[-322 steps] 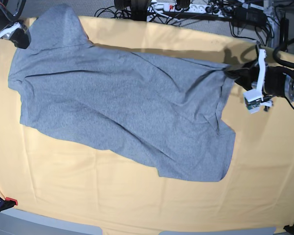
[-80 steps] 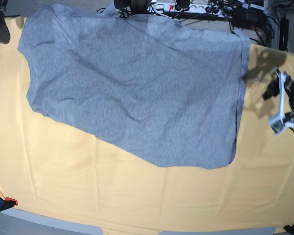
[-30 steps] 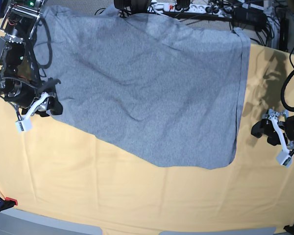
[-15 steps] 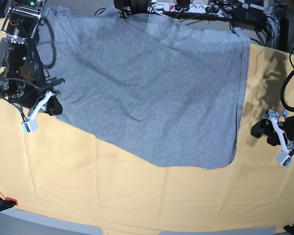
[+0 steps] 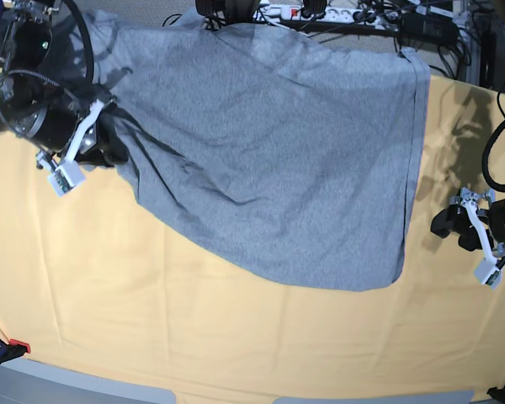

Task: Layout the t-shirt on the table in an organized manner, then fold the t-shirt properly
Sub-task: 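Grasp the shirt edge nearest the right gripper, then drag the grasped fabric with the right gripper toward the shirt collar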

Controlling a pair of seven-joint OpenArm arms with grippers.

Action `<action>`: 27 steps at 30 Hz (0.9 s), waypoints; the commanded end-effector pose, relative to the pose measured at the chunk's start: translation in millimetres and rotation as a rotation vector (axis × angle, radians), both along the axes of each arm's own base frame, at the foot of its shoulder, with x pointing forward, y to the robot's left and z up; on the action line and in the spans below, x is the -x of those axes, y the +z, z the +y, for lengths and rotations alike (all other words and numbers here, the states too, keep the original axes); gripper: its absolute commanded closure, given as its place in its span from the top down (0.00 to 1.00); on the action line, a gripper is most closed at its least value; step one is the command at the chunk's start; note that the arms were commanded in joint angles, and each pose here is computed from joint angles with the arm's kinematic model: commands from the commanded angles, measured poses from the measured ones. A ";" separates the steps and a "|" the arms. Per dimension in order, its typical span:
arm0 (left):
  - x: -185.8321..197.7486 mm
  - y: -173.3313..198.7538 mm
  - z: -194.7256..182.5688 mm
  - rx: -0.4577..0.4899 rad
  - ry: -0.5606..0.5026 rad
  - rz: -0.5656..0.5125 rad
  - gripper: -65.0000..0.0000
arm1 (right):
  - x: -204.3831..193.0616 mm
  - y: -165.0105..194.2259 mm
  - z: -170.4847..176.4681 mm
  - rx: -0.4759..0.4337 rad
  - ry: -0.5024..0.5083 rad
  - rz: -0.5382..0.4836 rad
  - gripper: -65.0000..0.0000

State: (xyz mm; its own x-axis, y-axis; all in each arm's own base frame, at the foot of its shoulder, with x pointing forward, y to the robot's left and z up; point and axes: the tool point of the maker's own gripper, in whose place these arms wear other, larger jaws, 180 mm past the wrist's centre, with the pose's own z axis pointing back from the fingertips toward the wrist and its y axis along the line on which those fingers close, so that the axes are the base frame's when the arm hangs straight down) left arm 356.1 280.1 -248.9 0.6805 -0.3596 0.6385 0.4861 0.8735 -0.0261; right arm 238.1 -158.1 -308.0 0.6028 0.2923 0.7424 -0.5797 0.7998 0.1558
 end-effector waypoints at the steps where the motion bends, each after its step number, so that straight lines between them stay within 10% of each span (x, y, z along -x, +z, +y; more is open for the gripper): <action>1: -7.6 20.0 4.3 -0.002 0.001 -0.059 0.67 | 1.3 6.2 0.7 -0.004 0.012 -0.022 0.00; 11: -9.4 21.8 3.5 0.005 0.001 -0.072 0.67 | 32.2 0.5 19.2 -0.126 0.064 0.072 0.00; 27: -10.1 19.8 9.1 -0.027 0.013 -0.071 0.67 | 4.7 35.9 26.0 -0.103 0.097 -0.076 0.00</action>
